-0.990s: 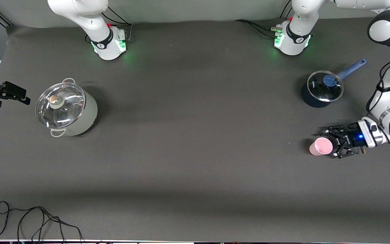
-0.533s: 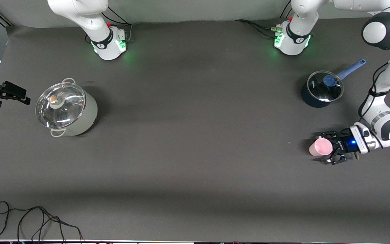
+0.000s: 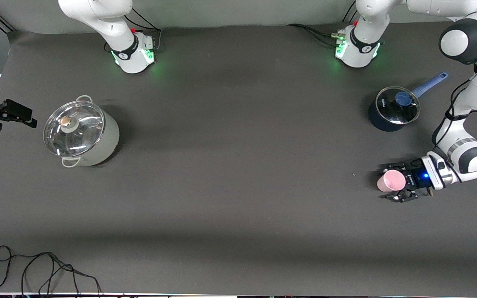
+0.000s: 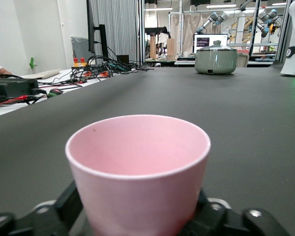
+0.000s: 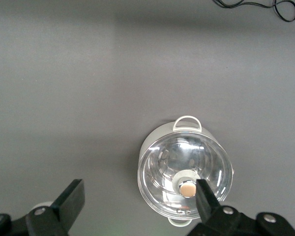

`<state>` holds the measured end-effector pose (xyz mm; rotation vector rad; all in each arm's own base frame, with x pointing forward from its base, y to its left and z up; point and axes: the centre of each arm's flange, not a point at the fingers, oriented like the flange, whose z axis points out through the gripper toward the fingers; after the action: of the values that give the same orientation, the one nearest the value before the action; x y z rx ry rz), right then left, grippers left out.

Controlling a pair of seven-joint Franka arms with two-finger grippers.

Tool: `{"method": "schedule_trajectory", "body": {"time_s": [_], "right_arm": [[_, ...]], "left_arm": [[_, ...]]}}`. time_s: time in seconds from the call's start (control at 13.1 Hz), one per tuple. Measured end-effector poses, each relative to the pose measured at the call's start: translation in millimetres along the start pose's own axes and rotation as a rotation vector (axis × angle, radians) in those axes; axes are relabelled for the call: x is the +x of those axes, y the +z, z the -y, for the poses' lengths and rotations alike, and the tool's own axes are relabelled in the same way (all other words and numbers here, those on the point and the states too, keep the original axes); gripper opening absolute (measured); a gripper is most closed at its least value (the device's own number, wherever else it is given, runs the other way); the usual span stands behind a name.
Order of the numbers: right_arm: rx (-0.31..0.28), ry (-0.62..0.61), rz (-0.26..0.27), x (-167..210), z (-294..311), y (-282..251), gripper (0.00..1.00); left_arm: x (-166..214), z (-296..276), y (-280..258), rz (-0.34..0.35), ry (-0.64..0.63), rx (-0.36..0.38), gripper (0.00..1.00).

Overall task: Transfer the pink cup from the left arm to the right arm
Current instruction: 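Close the left gripper around the pink cup, then lift the pink cup and carry it toward the table's middle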

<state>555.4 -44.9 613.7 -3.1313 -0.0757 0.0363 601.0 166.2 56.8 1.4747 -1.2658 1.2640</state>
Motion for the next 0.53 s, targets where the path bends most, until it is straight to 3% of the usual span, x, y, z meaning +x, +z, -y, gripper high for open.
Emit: {"method": "schedule_trajectory", "body": {"time_s": [0.08,0.15,0.53], "right_arm": [[0.0,0.0,0.0,0.0,0.0,0.0,1.0],[0.0,0.0,0.0,0.0,0.0,0.0,1.0],[0.0,0.0,0.0,0.0,0.0,0.0,1.0]], "left_arm": [[0.8,2.0,1.6,-0.002,0.018,-0.001,0.7],[2.1,3.8,3.4,-0.005,0.031,-0.001,0.65],[22.8,15.9,38.2,-0.058,0.078,-0.037,0.65]]}}
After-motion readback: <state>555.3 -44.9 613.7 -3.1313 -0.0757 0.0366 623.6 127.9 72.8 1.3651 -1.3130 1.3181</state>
